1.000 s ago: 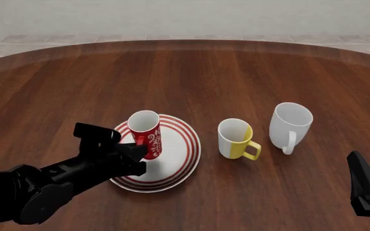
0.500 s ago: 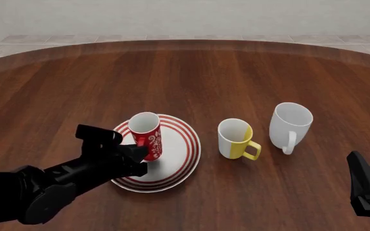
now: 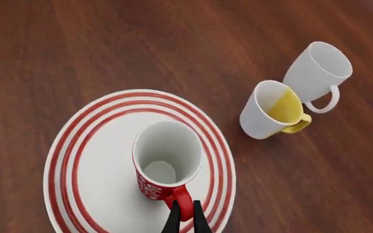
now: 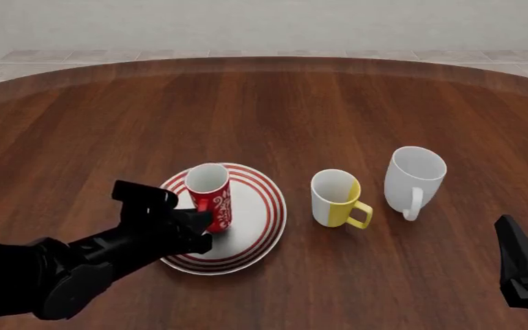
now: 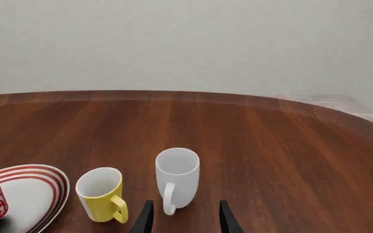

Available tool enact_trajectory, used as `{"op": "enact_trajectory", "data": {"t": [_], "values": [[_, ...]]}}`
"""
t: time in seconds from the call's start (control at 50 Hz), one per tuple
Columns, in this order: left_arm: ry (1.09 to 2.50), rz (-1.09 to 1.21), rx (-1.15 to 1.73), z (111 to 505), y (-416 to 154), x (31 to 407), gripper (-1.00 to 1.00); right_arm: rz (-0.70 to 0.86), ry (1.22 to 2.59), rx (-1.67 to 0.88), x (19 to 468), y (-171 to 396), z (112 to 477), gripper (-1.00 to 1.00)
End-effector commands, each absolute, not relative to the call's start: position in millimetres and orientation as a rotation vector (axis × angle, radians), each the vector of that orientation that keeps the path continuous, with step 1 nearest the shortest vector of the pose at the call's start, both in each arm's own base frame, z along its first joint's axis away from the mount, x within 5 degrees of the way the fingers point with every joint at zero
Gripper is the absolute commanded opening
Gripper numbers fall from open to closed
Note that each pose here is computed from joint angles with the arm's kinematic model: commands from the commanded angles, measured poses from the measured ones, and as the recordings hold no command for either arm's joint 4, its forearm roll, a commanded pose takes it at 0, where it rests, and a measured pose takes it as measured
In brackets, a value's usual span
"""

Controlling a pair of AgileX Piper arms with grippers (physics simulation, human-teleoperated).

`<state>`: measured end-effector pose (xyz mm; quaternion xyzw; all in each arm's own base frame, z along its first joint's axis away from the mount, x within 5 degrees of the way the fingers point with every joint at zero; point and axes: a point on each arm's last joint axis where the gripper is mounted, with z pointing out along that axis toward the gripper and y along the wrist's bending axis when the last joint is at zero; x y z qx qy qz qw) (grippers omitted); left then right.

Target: Pick up the red mug and put it on the plate

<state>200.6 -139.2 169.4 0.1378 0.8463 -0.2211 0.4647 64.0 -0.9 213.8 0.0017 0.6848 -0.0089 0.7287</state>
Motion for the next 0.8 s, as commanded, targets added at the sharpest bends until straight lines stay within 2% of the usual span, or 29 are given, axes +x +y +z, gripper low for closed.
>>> {"op": "enact_trajectory", "data": {"t": [0.02, 0.8], "values": [[2.077, -0.54, 0.348, 166.4, -140.1, 201.7, -1.0, -0.017, 1.51, 0.005, 63.8, -0.9, 213.6, 1.0], [2.08, -0.539, 0.355, 157.3, -140.1, 199.9, -1.0, -0.017, 1.512, 0.003, 65.1, -0.8, 213.8, 1.0]]}}
